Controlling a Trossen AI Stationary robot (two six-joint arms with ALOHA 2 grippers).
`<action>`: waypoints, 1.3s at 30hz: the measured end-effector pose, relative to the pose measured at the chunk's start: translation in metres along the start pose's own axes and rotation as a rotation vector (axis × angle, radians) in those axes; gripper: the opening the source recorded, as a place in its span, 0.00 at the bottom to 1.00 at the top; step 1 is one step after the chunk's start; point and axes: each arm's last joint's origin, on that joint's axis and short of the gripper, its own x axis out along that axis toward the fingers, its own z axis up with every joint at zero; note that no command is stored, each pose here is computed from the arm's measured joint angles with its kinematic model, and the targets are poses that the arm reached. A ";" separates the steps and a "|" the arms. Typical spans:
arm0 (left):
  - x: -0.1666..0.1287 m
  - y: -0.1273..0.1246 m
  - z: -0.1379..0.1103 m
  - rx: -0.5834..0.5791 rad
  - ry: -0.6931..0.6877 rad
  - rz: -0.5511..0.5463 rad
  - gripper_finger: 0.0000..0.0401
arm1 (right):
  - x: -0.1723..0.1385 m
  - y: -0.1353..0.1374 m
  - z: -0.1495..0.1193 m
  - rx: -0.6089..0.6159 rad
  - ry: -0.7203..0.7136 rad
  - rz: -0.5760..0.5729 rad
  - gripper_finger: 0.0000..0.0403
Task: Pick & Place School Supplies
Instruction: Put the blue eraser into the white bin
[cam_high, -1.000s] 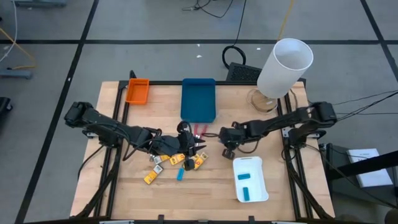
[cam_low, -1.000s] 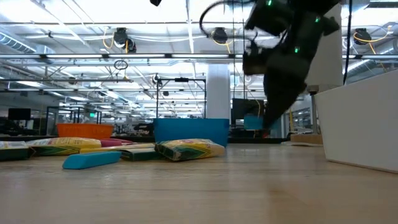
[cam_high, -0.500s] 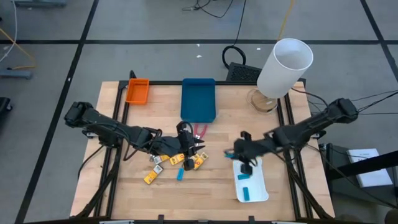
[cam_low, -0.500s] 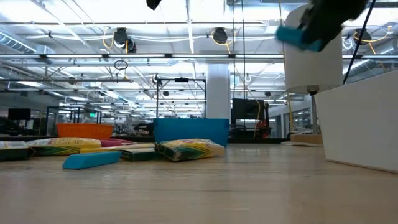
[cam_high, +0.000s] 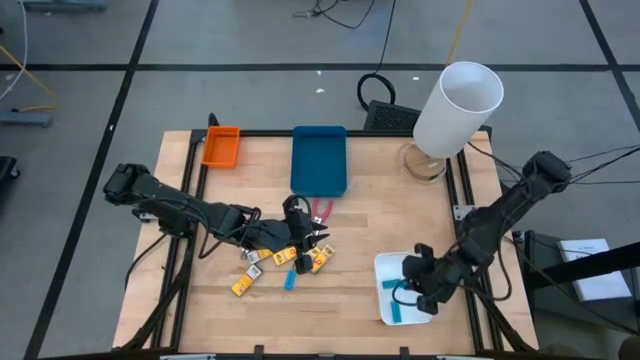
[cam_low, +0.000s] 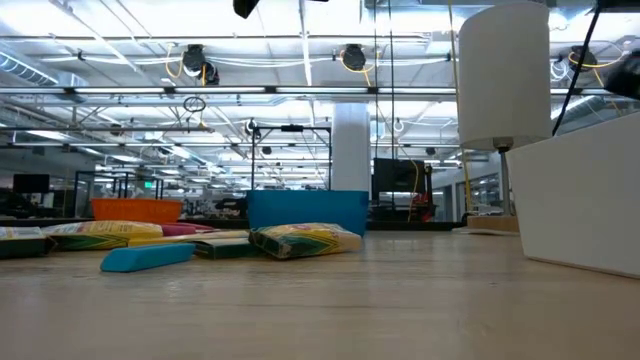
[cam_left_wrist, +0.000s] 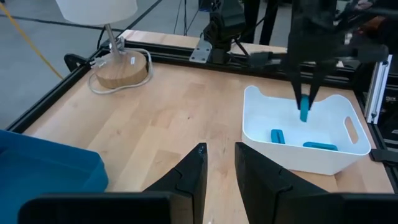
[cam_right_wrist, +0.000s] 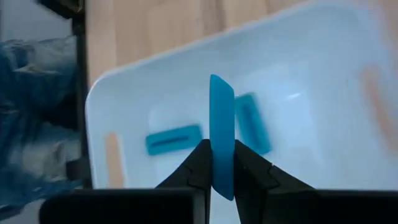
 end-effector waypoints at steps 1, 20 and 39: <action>0.000 0.000 0.000 -0.001 -0.002 0.000 0.22 | 0.003 -0.001 -0.004 0.010 0.004 0.011 0.07; 0.001 -0.001 -0.003 -0.012 0.031 -0.035 0.22 | 0.029 -0.018 -0.028 0.011 0.025 0.087 0.12; -0.002 -0.039 -0.043 -0.071 0.300 -0.203 0.22 | -0.023 -0.004 0.011 -0.481 -0.576 0.182 0.08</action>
